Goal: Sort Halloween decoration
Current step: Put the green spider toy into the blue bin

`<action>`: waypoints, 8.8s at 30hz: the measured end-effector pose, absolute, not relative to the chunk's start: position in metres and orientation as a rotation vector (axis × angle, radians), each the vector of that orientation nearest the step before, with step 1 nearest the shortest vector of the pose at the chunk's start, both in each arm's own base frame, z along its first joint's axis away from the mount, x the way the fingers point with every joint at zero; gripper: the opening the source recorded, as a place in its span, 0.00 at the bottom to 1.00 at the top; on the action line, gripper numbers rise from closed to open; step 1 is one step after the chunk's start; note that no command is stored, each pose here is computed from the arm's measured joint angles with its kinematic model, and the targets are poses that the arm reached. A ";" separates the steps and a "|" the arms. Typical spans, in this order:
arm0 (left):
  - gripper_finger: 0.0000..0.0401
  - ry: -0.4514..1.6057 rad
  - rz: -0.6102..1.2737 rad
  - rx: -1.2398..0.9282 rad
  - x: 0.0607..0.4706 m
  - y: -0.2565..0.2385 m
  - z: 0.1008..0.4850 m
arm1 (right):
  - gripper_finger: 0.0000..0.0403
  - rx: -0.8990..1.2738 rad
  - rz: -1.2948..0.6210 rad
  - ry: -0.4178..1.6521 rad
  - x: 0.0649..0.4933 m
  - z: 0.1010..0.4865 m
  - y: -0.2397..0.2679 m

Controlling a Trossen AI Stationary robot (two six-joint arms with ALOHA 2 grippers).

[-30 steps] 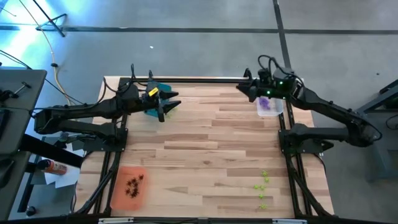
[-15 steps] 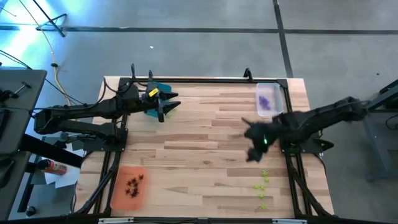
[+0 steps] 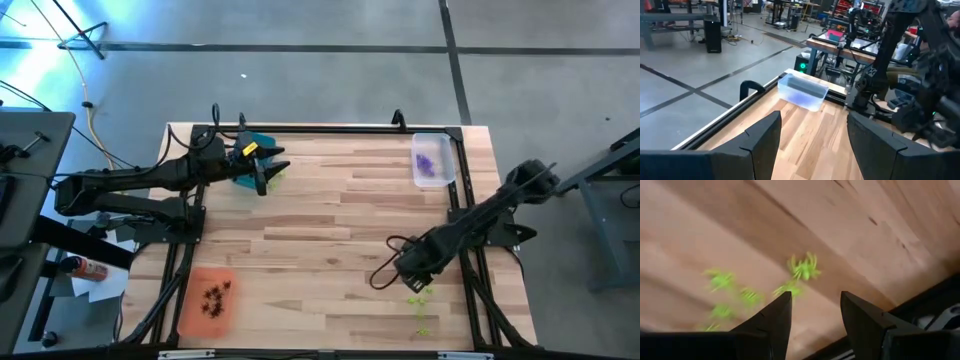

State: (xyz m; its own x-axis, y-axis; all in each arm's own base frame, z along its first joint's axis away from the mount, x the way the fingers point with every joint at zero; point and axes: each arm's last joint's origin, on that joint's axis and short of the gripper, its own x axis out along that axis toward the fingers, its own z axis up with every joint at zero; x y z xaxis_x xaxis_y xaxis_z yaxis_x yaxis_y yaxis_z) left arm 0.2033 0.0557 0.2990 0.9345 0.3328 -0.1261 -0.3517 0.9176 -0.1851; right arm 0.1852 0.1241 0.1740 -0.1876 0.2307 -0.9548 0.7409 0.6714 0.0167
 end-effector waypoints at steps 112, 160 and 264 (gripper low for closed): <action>0.05 0.399 0.006 0.051 0.315 0.027 0.264 | 0.00 0.064 0.005 0.601 0.338 0.276 -0.022; 0.00 0.948 0.913 -0.602 0.151 0.177 0.192 | 0.59 0.146 -0.424 0.781 0.278 0.297 -0.068; 0.47 0.135 0.357 -0.505 0.203 0.081 0.307 | 0.23 1.206 -0.814 1.616 0.153 0.127 0.145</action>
State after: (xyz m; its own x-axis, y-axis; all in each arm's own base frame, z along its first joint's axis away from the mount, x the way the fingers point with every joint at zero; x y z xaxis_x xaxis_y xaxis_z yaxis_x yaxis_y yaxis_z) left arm 0.2032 0.0813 0.3069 0.9295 0.3008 -0.2134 -0.3667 0.8151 -0.4485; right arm 0.1532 0.1453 0.1269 -0.0860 0.3380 -0.9372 0.9542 0.2984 0.0201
